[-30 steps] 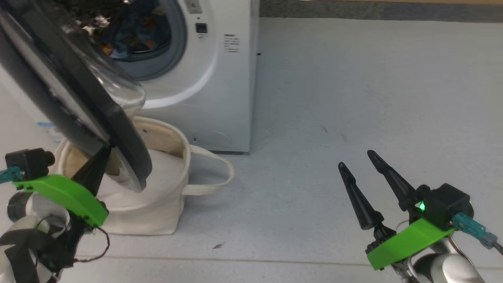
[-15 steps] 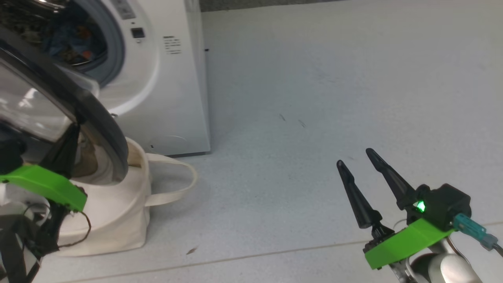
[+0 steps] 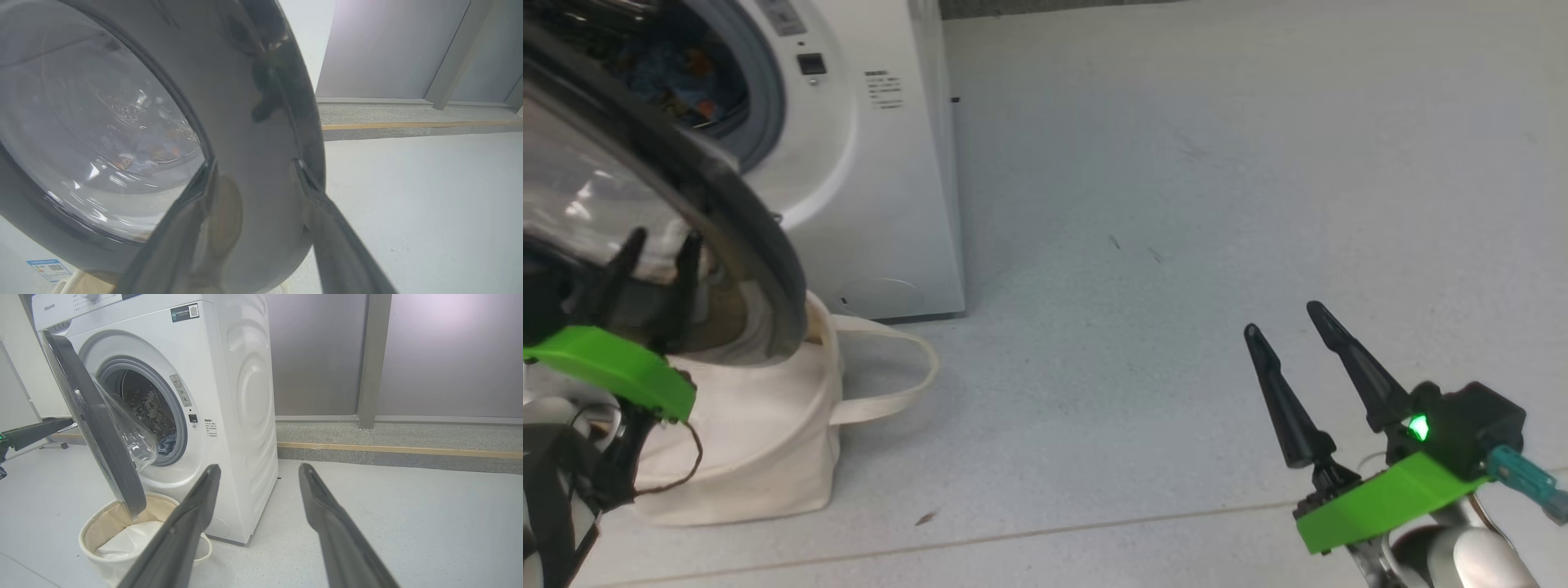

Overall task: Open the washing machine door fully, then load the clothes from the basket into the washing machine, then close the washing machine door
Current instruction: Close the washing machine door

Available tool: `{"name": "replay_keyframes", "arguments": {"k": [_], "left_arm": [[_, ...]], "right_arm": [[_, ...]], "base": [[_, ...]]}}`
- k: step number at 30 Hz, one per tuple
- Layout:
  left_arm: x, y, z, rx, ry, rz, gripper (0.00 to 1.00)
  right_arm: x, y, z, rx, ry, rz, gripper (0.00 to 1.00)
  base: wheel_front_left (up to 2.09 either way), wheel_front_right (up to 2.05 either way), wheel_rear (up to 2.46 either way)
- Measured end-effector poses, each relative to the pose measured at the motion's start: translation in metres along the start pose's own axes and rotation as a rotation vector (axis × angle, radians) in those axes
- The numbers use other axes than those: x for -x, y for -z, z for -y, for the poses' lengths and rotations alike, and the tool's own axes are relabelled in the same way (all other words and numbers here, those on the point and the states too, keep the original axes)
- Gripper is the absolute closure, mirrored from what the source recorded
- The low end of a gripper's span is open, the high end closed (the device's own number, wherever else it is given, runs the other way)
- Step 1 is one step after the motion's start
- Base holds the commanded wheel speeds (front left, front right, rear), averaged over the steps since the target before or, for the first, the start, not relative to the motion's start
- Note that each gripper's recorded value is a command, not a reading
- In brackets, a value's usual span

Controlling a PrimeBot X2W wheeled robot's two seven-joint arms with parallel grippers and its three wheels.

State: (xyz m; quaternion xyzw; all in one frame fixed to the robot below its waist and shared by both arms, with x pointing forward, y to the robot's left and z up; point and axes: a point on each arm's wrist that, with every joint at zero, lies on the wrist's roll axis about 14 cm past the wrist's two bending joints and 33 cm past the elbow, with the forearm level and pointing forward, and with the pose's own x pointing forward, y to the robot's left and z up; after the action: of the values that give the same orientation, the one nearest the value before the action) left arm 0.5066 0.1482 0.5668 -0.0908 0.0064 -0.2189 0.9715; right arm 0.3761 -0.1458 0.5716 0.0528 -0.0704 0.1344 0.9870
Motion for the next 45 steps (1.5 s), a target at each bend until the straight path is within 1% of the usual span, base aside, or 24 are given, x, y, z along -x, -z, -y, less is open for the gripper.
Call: {"name": "replay_keyframes", "arguments": {"k": [3,6,8,14,18,19,24,27,33,45], "left_arm": [[0.009,-0.013,-0.012,-0.041,-0.035,0.030,0.00],[0.022,-0.025,-0.030,-0.079,-0.096,0.066,0.00],[0.036,-0.019,-0.037,-0.087,-0.129,0.059,0.00],[0.090,0.016,-0.049,-0.046,-0.230,0.004,0.00],[0.120,0.017,-0.055,-0.032,-0.294,0.018,0.00],[0.120,0.017,-0.055,-0.032,-0.294,0.018,0.00],[0.159,0.020,-0.059,-0.060,-0.379,0.016,0.00],[0.172,0.020,-0.054,-0.044,-0.396,0.032,0.00],[0.182,0.029,-0.043,-0.033,-0.382,0.017,0.00],[0.172,0.017,-0.040,-0.047,-0.351,0.045,0.00]], "right_arm": [[0.001,0.005,-0.005,-0.010,-0.012,-0.012,0.00],[-0.001,0.007,-0.011,-0.018,-0.030,-0.009,0.00],[-0.004,0.005,-0.014,-0.022,-0.041,0.002,0.00],[-0.009,0.002,-0.023,-0.040,-0.064,0.026,0.00],[-0.004,0.003,-0.028,-0.049,-0.073,0.026,0.00],[-0.004,0.003,-0.028,-0.049,-0.073,0.026,0.00],[0.008,0.003,-0.031,-0.062,-0.071,0.029,0.00],[0.009,-0.002,-0.032,-0.062,-0.075,0.045,0.00],[0.012,-0.002,-0.030,-0.064,-0.067,0.051,0.00],[0.024,-0.005,-0.020,-0.058,-0.027,0.056,0.00]], "base": [[0.00,0.00,0.00],[0.00,0.00,0.00],[0.00,0.00,0.00],[0.00,0.00,0.00],[0.00,0.00,0.00],[0.00,0.00,0.00],[0.00,0.00,0.00],[0.00,0.00,0.00],[0.00,0.00,0.00],[0.00,0.00,0.00]]}}
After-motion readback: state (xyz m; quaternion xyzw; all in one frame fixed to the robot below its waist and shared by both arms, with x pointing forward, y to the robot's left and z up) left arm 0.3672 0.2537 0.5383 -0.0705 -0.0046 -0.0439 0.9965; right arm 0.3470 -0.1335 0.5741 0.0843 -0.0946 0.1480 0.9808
